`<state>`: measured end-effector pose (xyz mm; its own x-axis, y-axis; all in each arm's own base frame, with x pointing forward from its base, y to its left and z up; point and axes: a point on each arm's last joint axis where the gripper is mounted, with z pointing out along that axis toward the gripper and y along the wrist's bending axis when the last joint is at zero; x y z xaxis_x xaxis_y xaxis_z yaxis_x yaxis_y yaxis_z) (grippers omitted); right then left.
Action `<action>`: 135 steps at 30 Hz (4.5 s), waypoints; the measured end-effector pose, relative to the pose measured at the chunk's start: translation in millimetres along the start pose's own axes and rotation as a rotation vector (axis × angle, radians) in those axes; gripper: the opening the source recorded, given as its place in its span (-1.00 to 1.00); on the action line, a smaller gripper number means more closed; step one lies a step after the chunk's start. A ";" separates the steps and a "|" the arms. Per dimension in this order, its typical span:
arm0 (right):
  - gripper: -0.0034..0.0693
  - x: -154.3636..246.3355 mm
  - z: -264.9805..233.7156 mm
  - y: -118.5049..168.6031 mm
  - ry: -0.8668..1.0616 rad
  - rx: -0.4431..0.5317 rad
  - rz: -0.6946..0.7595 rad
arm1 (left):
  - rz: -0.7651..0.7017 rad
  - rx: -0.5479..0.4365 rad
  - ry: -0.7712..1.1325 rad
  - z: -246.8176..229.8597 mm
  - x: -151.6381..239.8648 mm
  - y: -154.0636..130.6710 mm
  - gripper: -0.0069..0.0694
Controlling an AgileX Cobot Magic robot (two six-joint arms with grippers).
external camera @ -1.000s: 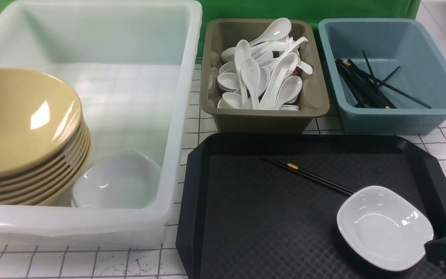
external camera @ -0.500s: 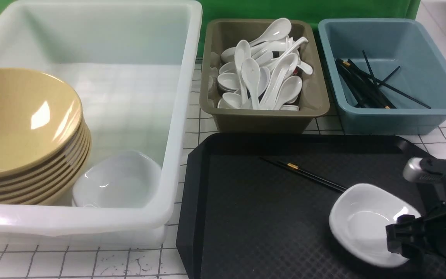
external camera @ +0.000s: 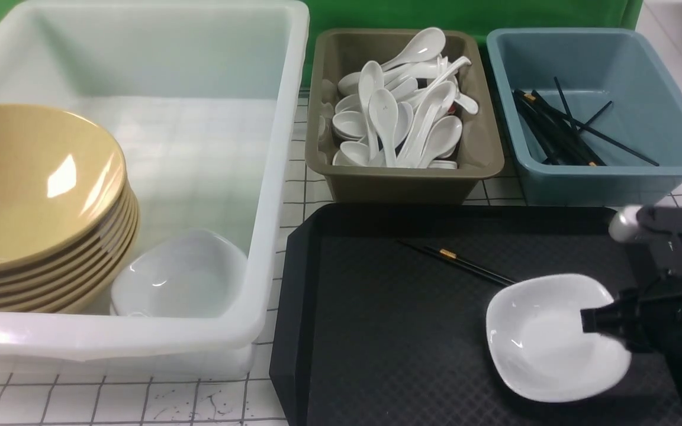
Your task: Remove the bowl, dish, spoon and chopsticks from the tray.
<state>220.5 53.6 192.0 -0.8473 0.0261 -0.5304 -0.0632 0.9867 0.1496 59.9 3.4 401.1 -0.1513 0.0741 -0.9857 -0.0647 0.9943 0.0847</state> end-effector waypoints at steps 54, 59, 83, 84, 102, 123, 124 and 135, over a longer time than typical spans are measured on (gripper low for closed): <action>0.16 -99.8 65.3 48.8 0.423 0.039 -0.428 | 0.027 0.226 0.176 45.1 107.2 -27.4 -0.85; 0.14 -77.6 78.6 45.2 0.422 0.019 -0.464 | 0.023 0.224 0.126 46.3 104.3 -27.6 -0.85; -0.71 -57.6 64.9 79.1 0.441 -0.096 -0.541 | 0.018 0.221 0.111 46.6 103.2 -27.5 -0.85; -0.75 -58.2 59.9 80.4 0.432 -0.100 -0.544 | 0.018 0.221 0.111 46.6 103.2 -27.5 -0.85; -0.59 -48.2 70.0 79.7 0.429 -0.099 -0.543 | 0.018 0.220 0.107 46.7 102.8 -27.4 -0.85; -0.68 -47.6 -17.9 124.1 0.232 -0.200 -0.690 | 0.013 0.213 0.063 47.2 98.7 -26.8 -0.85; -0.68 -50.5 -29.7 121.1 0.200 -0.193 -0.688 | 0.013 0.213 0.063 47.2 98.7 -26.8 -0.85; -0.68 -126.1 -74.2 43.2 -0.380 0.037 -0.496 | 0.014 0.213 0.062 47.2 98.7 -26.8 -0.85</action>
<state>285.5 81.0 327.2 -0.4743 -0.3881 -0.7902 -0.3766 0.9008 -0.2163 93.2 -12.4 294.7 -0.2113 0.0893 -0.9733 0.1464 0.9875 0.0588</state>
